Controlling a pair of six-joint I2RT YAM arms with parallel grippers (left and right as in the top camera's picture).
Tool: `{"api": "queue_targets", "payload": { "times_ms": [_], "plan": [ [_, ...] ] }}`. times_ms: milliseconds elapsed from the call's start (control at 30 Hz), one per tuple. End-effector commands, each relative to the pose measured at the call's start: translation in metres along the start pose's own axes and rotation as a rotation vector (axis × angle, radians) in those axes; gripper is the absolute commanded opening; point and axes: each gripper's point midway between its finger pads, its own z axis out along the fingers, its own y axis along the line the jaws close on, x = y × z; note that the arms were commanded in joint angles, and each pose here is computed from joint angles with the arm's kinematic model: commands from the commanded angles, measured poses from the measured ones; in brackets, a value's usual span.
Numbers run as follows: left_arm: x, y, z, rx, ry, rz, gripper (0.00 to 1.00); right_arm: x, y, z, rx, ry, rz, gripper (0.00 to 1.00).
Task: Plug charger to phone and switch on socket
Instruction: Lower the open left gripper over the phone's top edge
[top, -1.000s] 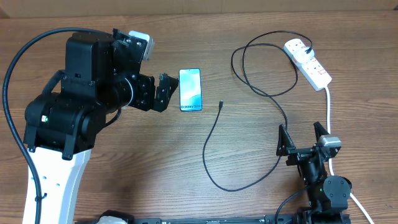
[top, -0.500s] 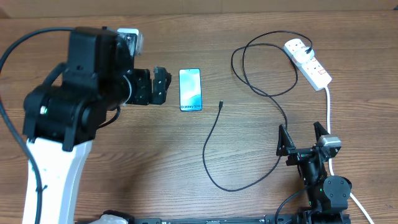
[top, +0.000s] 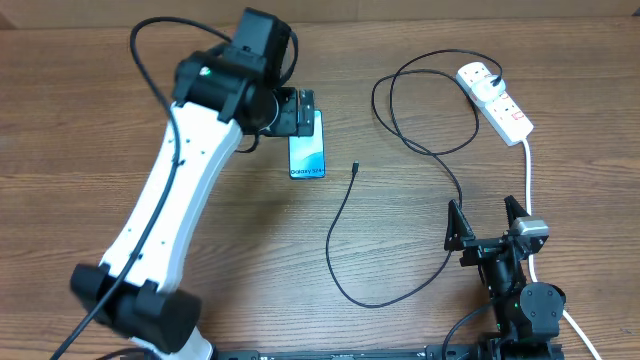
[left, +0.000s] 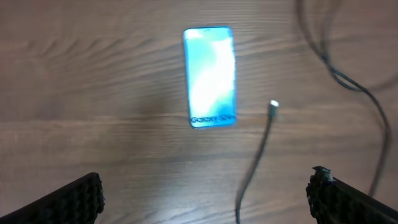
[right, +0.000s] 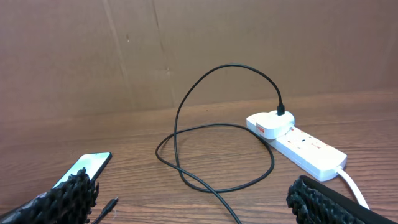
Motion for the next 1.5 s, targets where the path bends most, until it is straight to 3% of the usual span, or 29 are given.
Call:
{"api": "queue_targets", "payload": {
  "times_ms": [0, 433, 1467],
  "plan": [
    [-0.007, 0.009, 0.022, -0.101, -0.007, -0.178, 1.0, 0.001, -0.002, 0.0, 0.009, -0.007, -0.004, 1.0],
    [-0.003, 0.0, 0.08, -0.133, 0.082, -0.157, 1.0, 0.001, -0.002, 0.0, 0.009, -0.007, -0.004, 1.0],
    [-0.01, -0.003, 0.082, -0.119, 0.054, -0.16, 1.0, 0.001, -0.002, 0.0, 0.009, -0.007, -0.004, 1.0]
  ]
}}
